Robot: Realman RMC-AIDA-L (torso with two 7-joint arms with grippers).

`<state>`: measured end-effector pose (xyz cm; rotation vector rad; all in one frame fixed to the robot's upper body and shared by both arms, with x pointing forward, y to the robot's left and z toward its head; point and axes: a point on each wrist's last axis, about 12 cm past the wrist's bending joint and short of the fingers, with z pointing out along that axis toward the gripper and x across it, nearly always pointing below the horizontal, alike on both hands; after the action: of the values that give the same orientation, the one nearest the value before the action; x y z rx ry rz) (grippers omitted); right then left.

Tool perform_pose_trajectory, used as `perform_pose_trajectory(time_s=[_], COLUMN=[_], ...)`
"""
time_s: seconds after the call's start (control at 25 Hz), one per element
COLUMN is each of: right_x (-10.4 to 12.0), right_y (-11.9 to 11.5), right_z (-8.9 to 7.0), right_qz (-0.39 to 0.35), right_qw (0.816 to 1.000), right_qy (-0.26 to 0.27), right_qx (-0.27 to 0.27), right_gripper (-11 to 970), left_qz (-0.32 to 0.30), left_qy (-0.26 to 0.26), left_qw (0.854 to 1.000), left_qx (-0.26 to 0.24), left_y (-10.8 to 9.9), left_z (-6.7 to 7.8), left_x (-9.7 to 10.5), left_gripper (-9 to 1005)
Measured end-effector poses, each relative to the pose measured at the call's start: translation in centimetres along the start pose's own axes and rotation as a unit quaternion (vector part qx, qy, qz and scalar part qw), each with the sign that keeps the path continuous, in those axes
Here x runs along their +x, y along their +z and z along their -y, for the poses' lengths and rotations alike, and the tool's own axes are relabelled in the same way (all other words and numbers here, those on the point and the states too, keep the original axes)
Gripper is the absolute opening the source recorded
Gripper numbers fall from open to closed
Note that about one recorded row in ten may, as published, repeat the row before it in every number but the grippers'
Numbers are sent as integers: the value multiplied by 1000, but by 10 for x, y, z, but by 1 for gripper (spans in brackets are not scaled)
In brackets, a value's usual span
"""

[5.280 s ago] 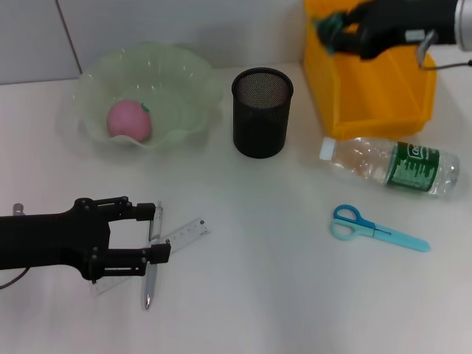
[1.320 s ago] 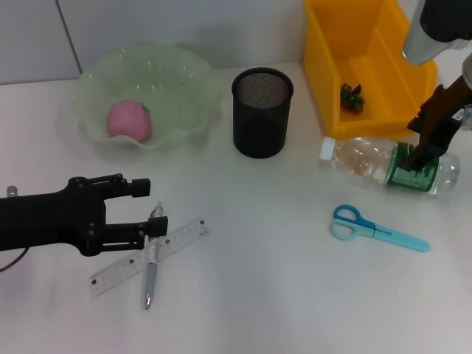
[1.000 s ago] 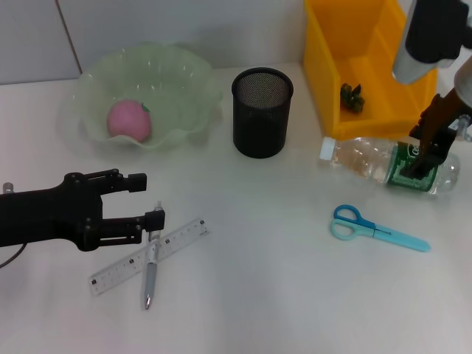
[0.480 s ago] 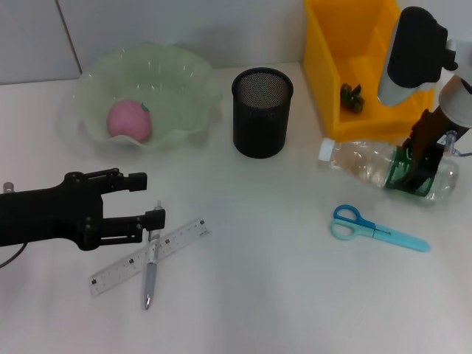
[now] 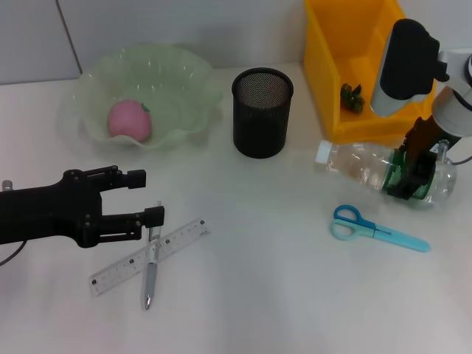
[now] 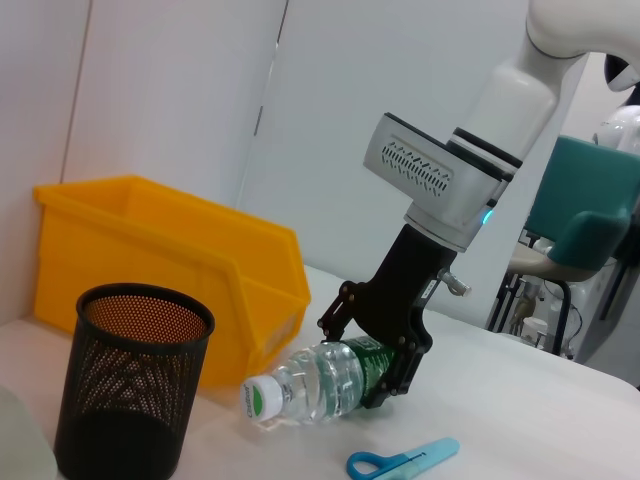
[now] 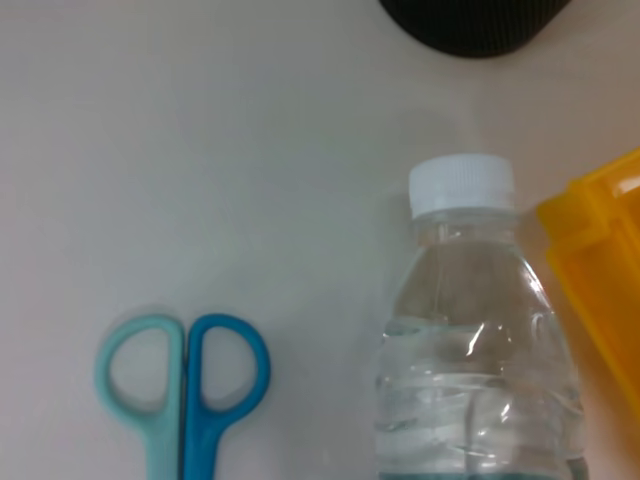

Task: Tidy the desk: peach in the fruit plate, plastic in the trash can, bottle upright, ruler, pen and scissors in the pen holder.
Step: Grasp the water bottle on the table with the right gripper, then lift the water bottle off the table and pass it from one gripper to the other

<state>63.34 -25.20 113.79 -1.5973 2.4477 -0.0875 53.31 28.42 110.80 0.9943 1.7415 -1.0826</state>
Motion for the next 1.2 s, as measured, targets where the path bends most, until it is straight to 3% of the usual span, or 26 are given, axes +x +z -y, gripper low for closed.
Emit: perform_pose_trajectory(time_s=[1.2], right_x=[2], right_y=[6], right_z=[-4], right_qz=[5], right_qw=[1000], right_qy=[3], right_qx=[4], right_gripper=[759], left_qz=[4], left_qy=[1], left_qw=[1000], left_qx=[-2], left_y=[-2], left_z=[-1], left_x=[-2], left_gripper=[802])
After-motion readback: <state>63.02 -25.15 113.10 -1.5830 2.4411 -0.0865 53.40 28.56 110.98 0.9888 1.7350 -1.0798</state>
